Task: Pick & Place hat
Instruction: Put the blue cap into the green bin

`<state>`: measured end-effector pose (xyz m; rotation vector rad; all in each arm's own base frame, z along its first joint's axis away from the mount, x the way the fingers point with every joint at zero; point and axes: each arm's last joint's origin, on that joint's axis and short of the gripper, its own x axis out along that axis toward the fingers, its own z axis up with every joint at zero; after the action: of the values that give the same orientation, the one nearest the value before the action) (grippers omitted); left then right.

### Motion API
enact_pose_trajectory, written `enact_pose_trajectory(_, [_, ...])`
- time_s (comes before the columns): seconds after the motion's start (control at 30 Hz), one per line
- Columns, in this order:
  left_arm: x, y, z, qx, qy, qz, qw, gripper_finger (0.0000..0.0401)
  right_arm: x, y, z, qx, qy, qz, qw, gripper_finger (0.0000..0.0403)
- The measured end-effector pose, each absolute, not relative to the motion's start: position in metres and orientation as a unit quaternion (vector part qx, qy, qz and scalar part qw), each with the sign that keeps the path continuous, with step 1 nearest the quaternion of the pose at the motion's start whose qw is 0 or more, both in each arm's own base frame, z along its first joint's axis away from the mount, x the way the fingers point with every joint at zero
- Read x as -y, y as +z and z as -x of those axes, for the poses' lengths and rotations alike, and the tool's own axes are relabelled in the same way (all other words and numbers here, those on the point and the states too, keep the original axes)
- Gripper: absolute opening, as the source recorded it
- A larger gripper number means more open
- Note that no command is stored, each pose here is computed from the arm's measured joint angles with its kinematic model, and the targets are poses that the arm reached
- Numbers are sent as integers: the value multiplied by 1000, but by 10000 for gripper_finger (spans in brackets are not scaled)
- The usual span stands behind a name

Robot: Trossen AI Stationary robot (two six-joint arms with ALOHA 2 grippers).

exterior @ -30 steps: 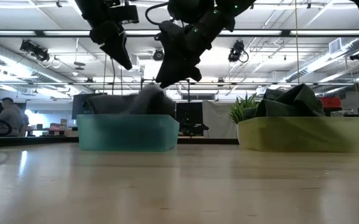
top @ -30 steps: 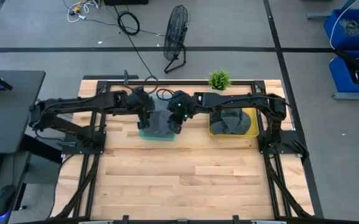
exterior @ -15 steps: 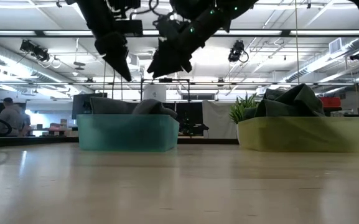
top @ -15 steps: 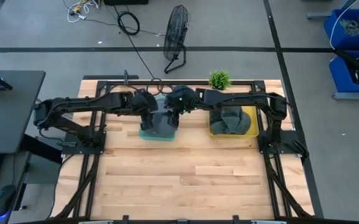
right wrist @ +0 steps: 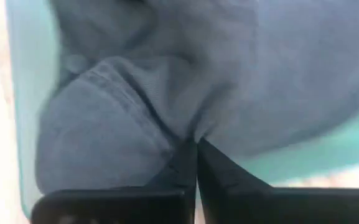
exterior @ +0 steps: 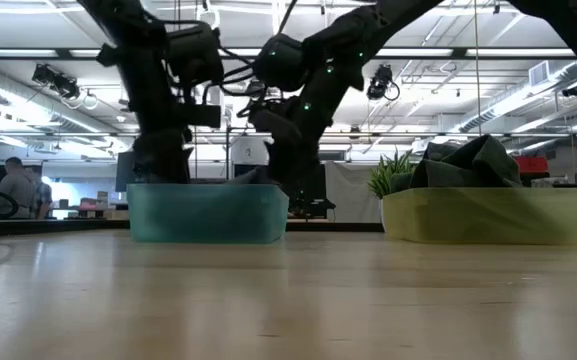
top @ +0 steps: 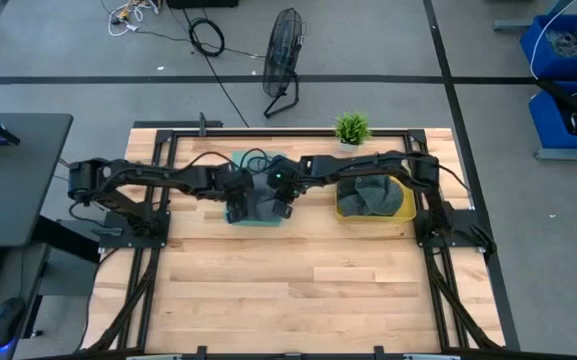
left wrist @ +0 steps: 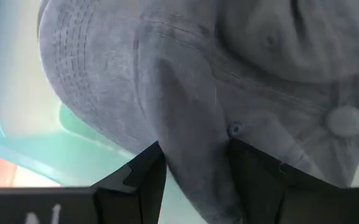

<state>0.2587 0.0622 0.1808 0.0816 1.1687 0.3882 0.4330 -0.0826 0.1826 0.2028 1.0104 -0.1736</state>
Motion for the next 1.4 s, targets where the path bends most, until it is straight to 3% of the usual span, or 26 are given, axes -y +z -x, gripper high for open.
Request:
enact_pose_trajectory(0.17, [-69, 173, -256, -535, 192, -36, 822, 177, 83, 169, -449, -436, -38, -134, 889, 11])
enact_pose_trajectory(0.3, [-79, 174, -255, -524, 206, -22, 827, 177, 83, 148, -455, -441, -39, -146, 885, 4])
enact_pose_trajectory(0.47, [-84, 175, -253, -525, 202, -20, 826, 177, 86, 149, -452, -453, -42, -149, 878, 7])
enact_pose_trajectory(0.77, [-63, 212, -241, -496, 189, -26, 847, 177, 82, 244, -415, -423, -62, -75, 901, 5])
enact_pose_trajectory(0.9, [-52, 246, -228, -443, 197, -39, 874, 177, 79, 286, -390, -403, -105, -43, 908, 5])
enact_pose_trajectory(1.03, [-48, 271, -212, -386, 205, -35, 898, 177, 77, 304, -384, -372, -108, -44, 921, 4])
enact_pose_trajectory(1.13, [-46, 277, -208, -368, 208, -31, 906, 177, 74, 292, -395, -371, -103, -51, 921, 2])
enact_pose_trajectory(1.4, [-40, 272, -215, -371, 195, -25, 908, 177, 74, 211, -445, -379, -109, -100, 914, 3])
